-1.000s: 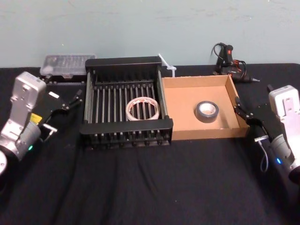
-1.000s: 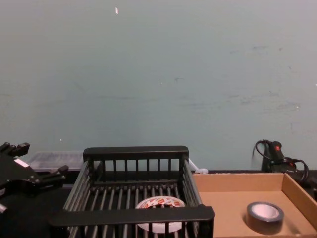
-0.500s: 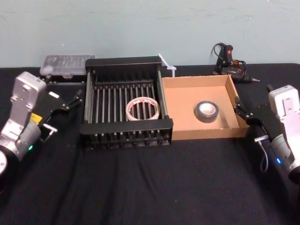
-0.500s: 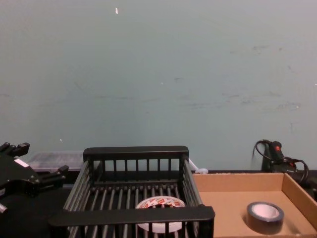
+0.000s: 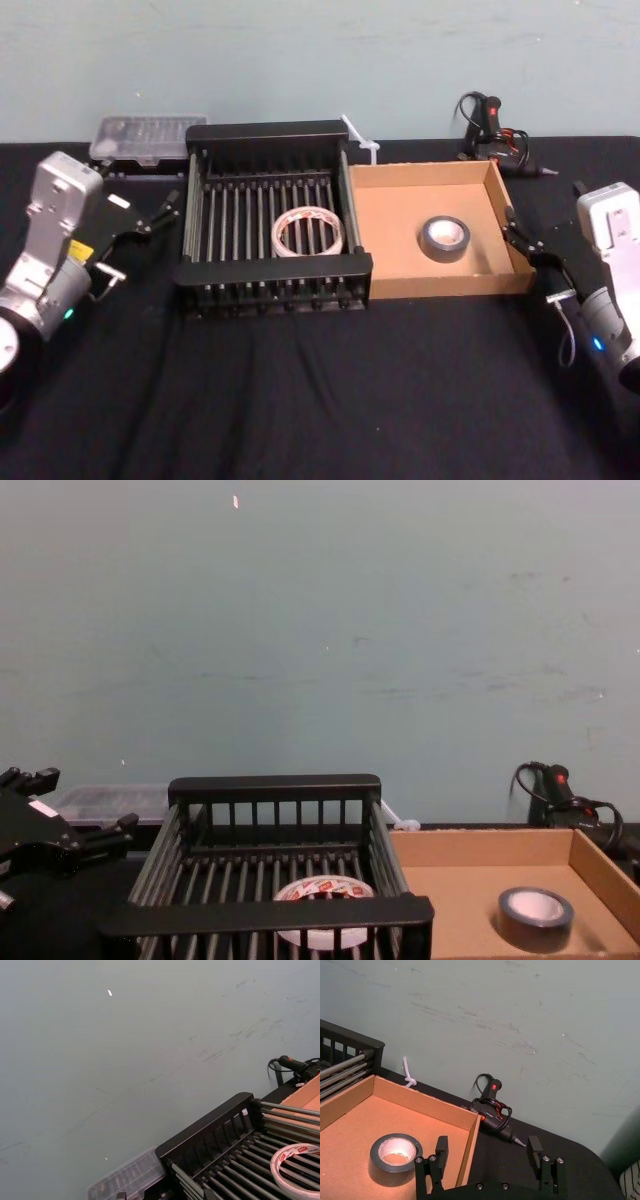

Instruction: Pick up the white tape and place it into the black box , Pick up the silver tape and place it into the brown box.

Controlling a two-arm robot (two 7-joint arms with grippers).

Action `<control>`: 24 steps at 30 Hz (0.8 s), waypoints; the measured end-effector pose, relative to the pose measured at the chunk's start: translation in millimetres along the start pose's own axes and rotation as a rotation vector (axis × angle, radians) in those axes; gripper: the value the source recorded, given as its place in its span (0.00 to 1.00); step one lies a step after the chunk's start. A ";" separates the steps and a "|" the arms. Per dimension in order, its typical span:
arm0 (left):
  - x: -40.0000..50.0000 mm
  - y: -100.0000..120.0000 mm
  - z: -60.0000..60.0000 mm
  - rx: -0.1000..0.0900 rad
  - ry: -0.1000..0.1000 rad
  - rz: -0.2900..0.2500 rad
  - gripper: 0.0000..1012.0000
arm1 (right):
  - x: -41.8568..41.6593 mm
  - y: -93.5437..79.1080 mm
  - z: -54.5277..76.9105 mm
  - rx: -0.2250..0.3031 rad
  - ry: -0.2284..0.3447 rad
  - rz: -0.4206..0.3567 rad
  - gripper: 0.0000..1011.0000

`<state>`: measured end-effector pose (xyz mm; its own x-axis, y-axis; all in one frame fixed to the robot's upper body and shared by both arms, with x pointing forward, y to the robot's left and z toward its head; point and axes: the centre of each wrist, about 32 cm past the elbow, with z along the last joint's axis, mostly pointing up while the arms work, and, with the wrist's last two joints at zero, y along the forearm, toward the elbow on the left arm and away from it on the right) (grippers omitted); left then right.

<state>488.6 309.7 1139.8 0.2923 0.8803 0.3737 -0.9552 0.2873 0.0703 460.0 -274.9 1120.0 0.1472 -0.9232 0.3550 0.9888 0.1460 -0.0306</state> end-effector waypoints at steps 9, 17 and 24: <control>0.0 0.0 0.0 0.000 0.000 0.000 0.99 | 0.0 0.0 0.0 0.000 0.000 0.000 0.99; 0.0 0.0 0.0 0.000 0.000 0.000 0.99 | 0.0 0.0 0.0 0.000 0.000 0.000 0.99; 0.0 0.0 0.0 0.000 0.000 0.000 0.99 | 0.0 0.0 0.0 0.000 0.000 0.000 0.99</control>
<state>488.6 309.7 1139.8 0.2923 0.8803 0.3737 -0.9553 0.2873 0.0703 460.0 -274.9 1120.0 0.1472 -0.9232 0.3550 0.9888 0.1459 -0.0306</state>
